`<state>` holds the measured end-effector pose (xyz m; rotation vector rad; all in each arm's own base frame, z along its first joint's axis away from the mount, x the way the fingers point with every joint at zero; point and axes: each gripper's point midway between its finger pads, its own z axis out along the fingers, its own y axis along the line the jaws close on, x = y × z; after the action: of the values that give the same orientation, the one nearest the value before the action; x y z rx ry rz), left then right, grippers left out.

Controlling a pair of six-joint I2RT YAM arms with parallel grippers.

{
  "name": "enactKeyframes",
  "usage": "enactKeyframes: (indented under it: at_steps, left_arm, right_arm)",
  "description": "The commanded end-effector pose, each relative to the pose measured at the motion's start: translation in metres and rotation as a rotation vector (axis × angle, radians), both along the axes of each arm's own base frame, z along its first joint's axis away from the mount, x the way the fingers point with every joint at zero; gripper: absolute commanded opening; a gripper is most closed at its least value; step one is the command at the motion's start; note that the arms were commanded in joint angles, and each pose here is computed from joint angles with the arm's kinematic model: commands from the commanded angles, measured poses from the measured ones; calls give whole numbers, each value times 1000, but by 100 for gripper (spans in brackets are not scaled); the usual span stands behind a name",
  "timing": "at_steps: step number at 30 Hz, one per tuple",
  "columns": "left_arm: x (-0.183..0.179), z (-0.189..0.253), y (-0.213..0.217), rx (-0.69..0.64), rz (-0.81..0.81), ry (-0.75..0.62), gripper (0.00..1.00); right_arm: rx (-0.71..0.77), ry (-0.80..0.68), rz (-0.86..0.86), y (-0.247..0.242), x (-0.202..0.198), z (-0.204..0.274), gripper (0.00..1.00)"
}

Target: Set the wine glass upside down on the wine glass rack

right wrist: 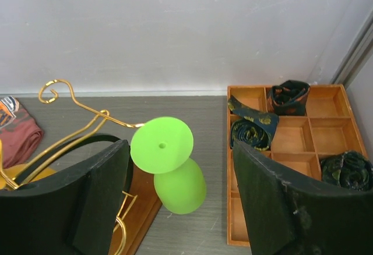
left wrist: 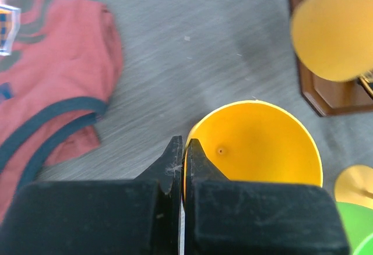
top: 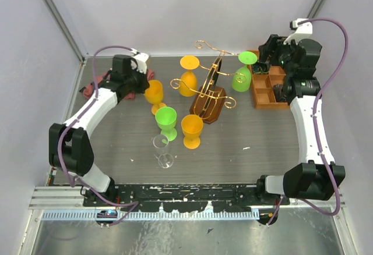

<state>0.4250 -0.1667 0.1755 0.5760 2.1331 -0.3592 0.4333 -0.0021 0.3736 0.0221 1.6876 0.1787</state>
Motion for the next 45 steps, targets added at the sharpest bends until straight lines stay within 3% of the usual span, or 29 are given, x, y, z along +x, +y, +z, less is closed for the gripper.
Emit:
enactKeyframes:
  at_steps: [1, 11, 16, 21, 28, 33, 45]
  left_arm:
    - [26, 93, 42, -89, 165, -229, 0]
    - [40, 243, 72, -71, 240, -696, 0]
    - [26, 328, 69, -174, 229, -1035, 0]
    - [12, 383, 50, -252, 191, -1287, 0]
    - [7, 402, -6, -244, 121, -1552, 0]
    - [-1, 403, -37, -311, 120, -1709, 0]
    - [-1, 384, -67, -411, 119, -1671, 0]
  right_arm:
    - [16, -89, 48, 9, 0, 41, 77]
    - [60, -45, 145, 26, 8, 53, 76]
    - [204, 24, 115, 28, 20, 54, 74]
    - [396, 32, 195, 51, 33, 69, 73]
    - [654, 22, 340, 93, 40, 98, 72]
    - [799, -32, 477, 125, 39, 130, 71]
    - [1014, -86, 765, 194, 46, 171, 71]
